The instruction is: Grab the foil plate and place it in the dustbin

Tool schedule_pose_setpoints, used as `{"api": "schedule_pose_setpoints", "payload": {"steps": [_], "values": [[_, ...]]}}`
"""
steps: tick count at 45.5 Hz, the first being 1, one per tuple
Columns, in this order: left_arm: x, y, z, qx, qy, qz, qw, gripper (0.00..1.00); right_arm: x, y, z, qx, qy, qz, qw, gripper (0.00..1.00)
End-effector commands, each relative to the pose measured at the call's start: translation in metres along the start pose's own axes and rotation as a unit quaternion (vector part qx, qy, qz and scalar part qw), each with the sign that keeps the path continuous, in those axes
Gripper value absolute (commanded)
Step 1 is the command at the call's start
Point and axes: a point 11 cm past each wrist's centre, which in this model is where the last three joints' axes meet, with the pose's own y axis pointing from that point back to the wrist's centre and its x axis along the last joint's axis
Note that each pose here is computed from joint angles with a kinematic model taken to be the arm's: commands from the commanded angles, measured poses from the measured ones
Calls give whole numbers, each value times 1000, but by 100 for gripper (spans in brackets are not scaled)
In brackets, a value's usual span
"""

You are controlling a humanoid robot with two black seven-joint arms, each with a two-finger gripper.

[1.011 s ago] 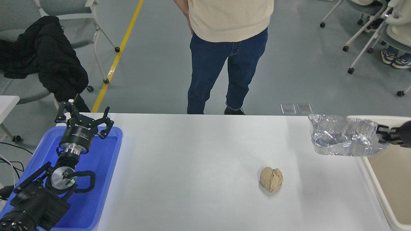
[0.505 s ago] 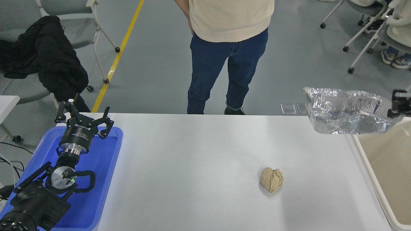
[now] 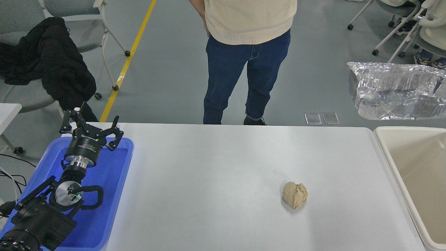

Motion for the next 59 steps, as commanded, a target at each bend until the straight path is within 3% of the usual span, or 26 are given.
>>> {"api": "schedule_pose_setpoints", "payload": {"steps": [1,21,45,59], "values": [[0,0,0,0,0,0,1000,100,0,5,67,-70,-44,33,996,0],[0,0,0,1,-1,0,1000,100,-40,-10,225,-196,-155,50,967,0],[0,0,0,1,-1,0,1000,100,-71,-117,278,-275,-82,99,953,0],[0,0,0,1,-1,0,1000,100,-98,-169,274,-268,-78,133,951,0]]}}
